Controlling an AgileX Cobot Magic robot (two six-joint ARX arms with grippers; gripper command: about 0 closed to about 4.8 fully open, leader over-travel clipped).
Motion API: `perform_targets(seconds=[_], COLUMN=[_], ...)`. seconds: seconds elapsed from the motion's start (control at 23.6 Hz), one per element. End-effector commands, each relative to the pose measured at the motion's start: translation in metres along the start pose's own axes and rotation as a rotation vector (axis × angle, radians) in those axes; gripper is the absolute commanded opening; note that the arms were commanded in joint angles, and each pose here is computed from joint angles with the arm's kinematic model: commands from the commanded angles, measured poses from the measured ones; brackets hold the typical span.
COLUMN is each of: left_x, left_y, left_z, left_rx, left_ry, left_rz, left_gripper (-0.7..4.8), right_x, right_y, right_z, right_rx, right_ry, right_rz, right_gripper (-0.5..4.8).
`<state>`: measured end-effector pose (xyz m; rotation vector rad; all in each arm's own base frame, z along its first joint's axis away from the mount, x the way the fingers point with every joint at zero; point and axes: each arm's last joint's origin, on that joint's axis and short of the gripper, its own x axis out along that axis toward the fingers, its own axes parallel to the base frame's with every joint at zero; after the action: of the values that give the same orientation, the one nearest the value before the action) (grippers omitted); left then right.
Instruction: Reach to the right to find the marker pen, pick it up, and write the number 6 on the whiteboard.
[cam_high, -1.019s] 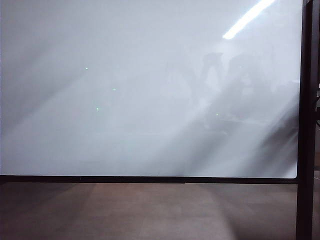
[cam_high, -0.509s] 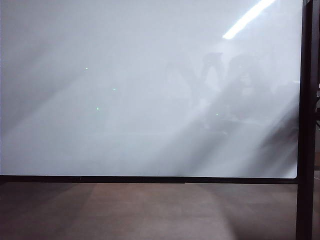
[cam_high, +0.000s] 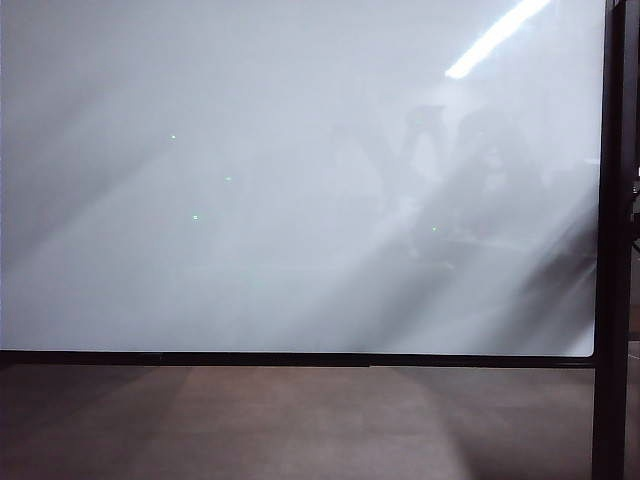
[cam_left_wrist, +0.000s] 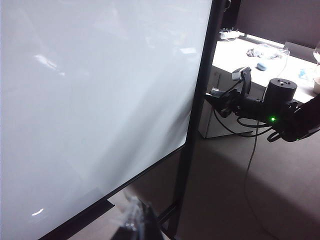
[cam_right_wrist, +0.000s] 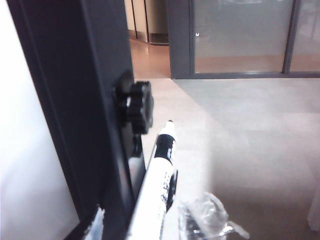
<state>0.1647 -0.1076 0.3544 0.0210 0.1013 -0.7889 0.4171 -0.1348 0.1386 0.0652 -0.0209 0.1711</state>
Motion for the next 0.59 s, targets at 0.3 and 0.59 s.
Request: perform_targets(seconds=[0.3, 0.59], left_x=[-0.0009, -0.0009], left_y=[-0.0001, -0.0001], left_z=[0.0032, 0.0032], left_rx=[0.001, 0.001], left_ry=[-0.014, -0.014], left_rz=[0.000, 0.000], left_gripper=[-0.06, -0.06], right_x=[0.0008, 0.0008], right_y=[-0.0005, -0.0007], right_z=[0.0039, 0.0040], right_rx=[-0.002, -0.002], right_ry=[-0.003, -0.004], right_rz=[-0.005, -0.011], right_gripper=[1.98, 1.31])
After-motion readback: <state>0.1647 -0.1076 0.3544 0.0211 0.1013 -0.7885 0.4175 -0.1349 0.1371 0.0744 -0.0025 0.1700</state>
